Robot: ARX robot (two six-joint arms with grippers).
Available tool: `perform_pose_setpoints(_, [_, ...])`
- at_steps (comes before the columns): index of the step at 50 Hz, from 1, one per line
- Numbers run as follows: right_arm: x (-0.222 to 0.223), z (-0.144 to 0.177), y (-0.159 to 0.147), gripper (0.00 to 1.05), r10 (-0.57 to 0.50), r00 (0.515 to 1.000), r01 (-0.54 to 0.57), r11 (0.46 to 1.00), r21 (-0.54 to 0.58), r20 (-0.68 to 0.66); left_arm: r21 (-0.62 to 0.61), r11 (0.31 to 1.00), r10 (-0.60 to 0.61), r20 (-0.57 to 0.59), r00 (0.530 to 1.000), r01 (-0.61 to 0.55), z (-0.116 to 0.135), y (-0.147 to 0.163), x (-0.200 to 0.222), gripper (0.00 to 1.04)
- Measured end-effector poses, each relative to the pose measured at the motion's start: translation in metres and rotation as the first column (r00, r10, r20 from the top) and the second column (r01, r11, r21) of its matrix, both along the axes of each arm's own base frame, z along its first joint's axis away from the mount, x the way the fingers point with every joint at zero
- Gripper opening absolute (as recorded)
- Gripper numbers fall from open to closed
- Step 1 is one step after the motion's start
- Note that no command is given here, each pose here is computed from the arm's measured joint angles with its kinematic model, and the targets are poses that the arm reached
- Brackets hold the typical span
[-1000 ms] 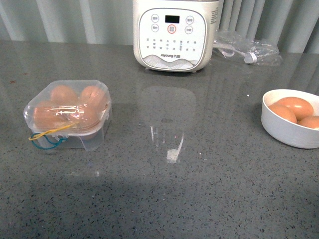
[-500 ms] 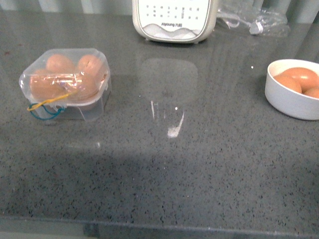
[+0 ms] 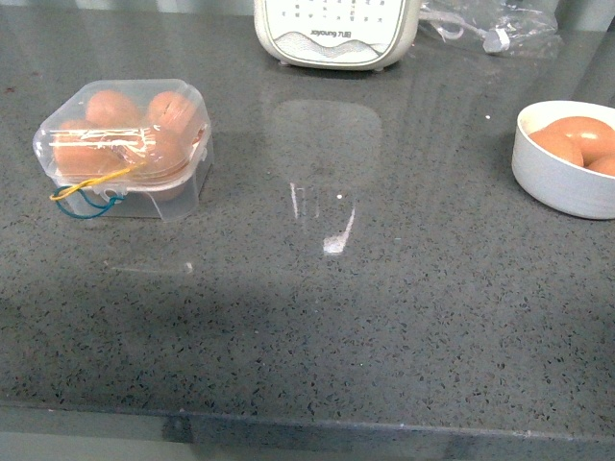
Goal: Put egg into box
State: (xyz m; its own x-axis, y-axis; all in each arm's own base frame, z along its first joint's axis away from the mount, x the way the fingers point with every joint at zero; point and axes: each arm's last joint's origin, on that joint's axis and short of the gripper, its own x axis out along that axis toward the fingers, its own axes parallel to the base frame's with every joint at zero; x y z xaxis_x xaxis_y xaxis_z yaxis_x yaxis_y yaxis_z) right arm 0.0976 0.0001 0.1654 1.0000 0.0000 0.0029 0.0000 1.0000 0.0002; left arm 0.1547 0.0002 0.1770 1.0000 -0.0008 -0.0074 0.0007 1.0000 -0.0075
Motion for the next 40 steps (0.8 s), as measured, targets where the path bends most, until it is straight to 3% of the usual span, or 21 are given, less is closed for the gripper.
perform_pose_setpoints(9, [0.0, 0.0, 0.0, 0.97, 0.0, 1.0, 0.0, 1.0, 0.0, 0.0, 0.0, 1.0, 0.003, 0.012, 1.0, -0.003, -0.008, 0.0, -0.011, 0.04])
perform_pose_setpoints(40, [0.0, 0.0, 0.0, 0.97, 0.0, 1.0, 0.0, 1.0, 0.0, 0.0, 0.001, 1.0, 0.003, 0.037, 0.999, -0.003, -0.001, 0.0, -0.035, 0.04])
